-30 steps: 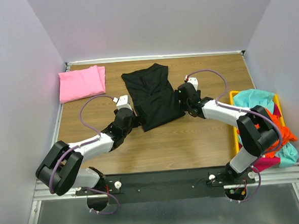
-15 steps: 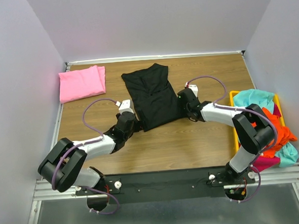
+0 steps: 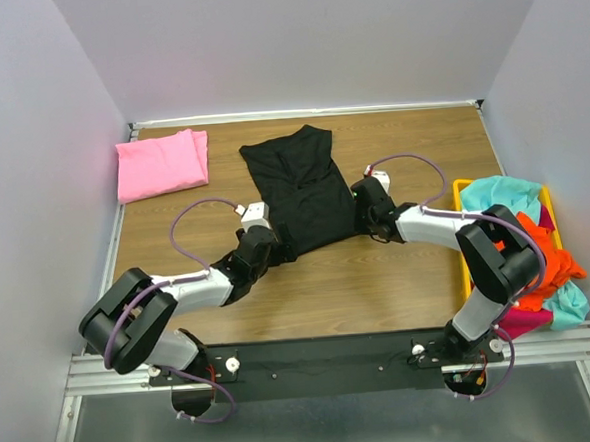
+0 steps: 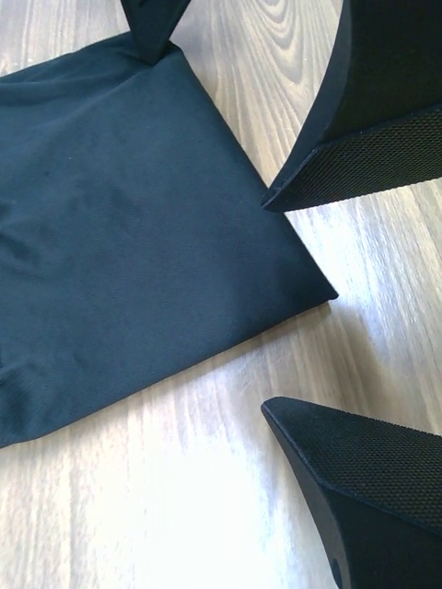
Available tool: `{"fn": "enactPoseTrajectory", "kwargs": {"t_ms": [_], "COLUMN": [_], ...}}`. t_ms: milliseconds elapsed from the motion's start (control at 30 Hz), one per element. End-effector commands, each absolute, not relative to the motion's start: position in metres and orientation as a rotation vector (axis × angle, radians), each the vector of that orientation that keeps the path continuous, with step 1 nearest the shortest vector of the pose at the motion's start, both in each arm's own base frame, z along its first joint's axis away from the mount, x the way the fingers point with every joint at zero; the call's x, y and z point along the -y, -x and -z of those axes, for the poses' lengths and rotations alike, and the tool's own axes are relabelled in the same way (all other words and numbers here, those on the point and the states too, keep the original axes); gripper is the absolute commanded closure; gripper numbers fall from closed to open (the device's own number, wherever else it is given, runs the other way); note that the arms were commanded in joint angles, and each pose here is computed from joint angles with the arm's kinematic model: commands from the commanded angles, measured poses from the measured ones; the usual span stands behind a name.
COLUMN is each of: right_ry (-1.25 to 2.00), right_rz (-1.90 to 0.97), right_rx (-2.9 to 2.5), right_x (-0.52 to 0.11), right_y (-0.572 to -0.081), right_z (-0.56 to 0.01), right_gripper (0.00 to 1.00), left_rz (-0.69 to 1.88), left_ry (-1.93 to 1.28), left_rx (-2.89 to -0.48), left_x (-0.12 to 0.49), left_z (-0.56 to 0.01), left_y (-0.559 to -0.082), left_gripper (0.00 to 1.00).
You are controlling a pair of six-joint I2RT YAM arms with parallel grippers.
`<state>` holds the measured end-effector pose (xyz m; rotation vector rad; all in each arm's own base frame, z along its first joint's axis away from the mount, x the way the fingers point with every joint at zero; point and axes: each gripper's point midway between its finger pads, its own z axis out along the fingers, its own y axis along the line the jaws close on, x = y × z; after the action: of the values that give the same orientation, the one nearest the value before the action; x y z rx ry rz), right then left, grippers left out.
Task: Fold and stack the t-shirts
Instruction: Fold the tshirt
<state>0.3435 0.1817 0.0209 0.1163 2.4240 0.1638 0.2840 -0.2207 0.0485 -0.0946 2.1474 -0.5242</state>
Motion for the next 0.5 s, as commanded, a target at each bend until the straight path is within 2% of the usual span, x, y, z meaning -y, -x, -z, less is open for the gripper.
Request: {"fn": "enactPoseTrajectory", "kwargs": {"t_ms": [0,67,300,467], "right_ry": [-0.101,-0.103,-0.101,-0.099], "right_rz": [-0.165,-0.177,-0.181,-0.18], "right_rx": [-2.497,-2.491,-2.487,-2.488], "right_x": [-0.177,-0.177,-0.177,-0.177], "right_y": [-0.323,-0.322,-0.322,-0.322], "right_z": [-0.006,-0.008,-0.01,-0.009], "right_gripper": [0.91,0.95,0.96,0.96], "left_rz": [0.434,0.411,0.399,0.398], "left_ry": [0.136,0.142,0.12,0.099], "left_rx": [-2.164,-2.169,-2.192,-2.223], "left_x": [0.211,0.21,0.22,0.229], "left_z": [-0.039,-0.038,-0.032,-0.025], "left_y": [-0.283,-0.282,-0.281,-0.276], "left_gripper": [0.14,0.17,0.31,0.35]}}
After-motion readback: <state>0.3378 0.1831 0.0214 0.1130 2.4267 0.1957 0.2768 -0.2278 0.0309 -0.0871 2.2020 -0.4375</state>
